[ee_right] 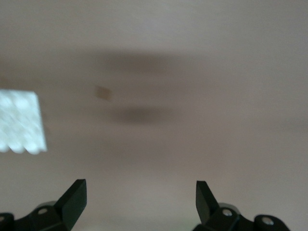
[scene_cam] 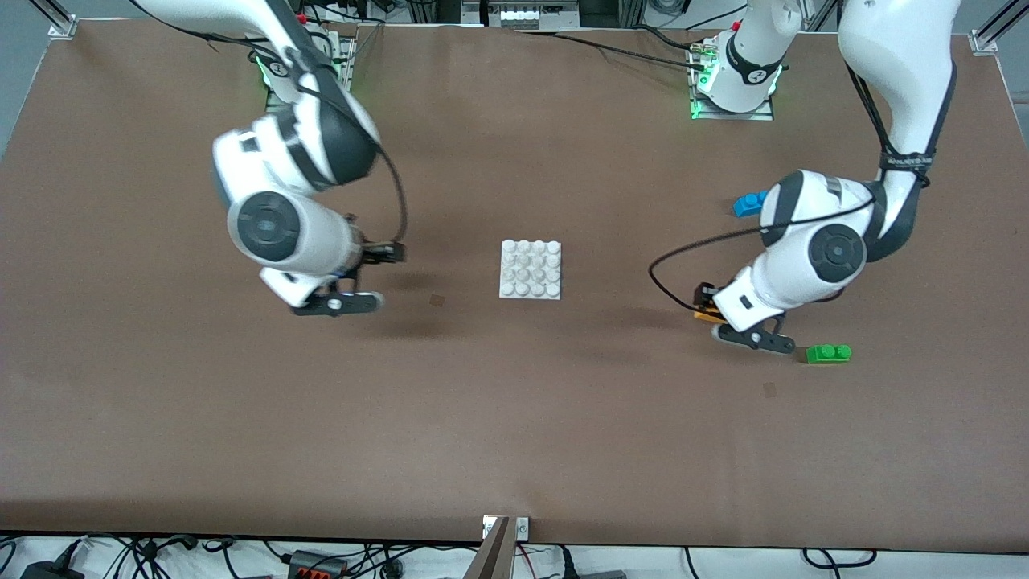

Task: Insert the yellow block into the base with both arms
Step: 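Lift the yellow block with the left gripper while the right gripper releases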

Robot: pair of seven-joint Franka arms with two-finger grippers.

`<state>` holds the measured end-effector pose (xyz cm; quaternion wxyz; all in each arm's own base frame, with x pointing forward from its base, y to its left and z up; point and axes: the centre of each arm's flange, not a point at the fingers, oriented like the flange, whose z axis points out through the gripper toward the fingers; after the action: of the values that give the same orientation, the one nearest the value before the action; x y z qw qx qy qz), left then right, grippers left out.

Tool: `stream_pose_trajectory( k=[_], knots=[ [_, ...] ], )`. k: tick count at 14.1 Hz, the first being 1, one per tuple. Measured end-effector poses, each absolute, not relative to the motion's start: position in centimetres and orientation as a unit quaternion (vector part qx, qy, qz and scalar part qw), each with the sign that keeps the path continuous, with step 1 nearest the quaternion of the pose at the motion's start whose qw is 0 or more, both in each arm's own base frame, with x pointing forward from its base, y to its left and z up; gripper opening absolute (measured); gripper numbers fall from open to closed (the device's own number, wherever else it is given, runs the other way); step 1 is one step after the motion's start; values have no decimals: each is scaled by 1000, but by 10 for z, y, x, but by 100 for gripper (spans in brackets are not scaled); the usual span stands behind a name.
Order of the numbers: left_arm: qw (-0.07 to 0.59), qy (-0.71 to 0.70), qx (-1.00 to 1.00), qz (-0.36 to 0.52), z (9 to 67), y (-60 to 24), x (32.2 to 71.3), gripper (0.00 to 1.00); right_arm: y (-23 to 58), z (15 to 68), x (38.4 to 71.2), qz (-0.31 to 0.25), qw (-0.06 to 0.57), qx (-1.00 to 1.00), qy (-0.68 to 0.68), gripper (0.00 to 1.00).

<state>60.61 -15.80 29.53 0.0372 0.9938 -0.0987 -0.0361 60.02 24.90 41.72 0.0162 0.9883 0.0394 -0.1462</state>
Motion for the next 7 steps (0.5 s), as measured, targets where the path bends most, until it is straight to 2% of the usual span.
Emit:
stream_pose_trajectory(
  k=[4,7],
  knots=[
    [57,-100,993,-37,308,-245,578,69,110,496,610,-132,-9,989,62,100],
    [78,-73,994,-22,315,-292,562,69,23,544,600,-104,-13,990,92,100]
  ],
)
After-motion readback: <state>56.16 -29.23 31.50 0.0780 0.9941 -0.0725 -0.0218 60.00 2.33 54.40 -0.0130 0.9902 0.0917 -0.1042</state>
